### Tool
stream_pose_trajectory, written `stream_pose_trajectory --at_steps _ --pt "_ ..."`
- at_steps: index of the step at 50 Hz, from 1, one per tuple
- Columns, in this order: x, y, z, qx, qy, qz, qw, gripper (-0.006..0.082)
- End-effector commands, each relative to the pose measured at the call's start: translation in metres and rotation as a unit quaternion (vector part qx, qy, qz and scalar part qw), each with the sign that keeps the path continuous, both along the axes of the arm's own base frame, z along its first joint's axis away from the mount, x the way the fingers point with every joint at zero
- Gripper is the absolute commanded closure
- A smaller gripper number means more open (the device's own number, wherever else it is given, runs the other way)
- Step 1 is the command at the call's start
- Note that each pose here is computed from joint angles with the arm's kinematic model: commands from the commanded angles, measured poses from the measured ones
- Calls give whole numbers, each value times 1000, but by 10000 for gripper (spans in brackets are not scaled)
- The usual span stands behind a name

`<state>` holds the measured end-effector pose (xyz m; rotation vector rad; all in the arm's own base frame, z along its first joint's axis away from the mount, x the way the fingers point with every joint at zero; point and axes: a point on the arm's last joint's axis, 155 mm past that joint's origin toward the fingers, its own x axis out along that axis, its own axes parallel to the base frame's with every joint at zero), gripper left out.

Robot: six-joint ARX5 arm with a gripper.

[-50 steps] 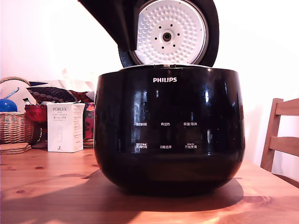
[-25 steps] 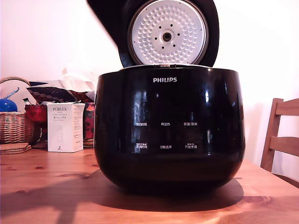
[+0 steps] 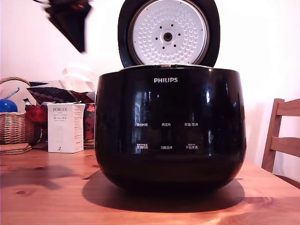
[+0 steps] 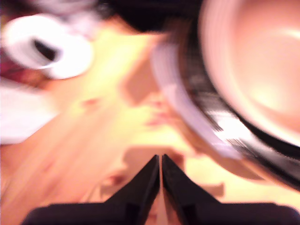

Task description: Place the pot you are holding inside the rice cooker

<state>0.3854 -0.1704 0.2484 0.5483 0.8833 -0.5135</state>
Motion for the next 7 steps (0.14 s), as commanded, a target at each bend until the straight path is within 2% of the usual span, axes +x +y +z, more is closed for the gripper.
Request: stream_pose_trajectory --at_steps 1,7 --pt "6 16 20 -11 -31 33 999 786" --pt "15 37 29 -17 -48 72 996 786"
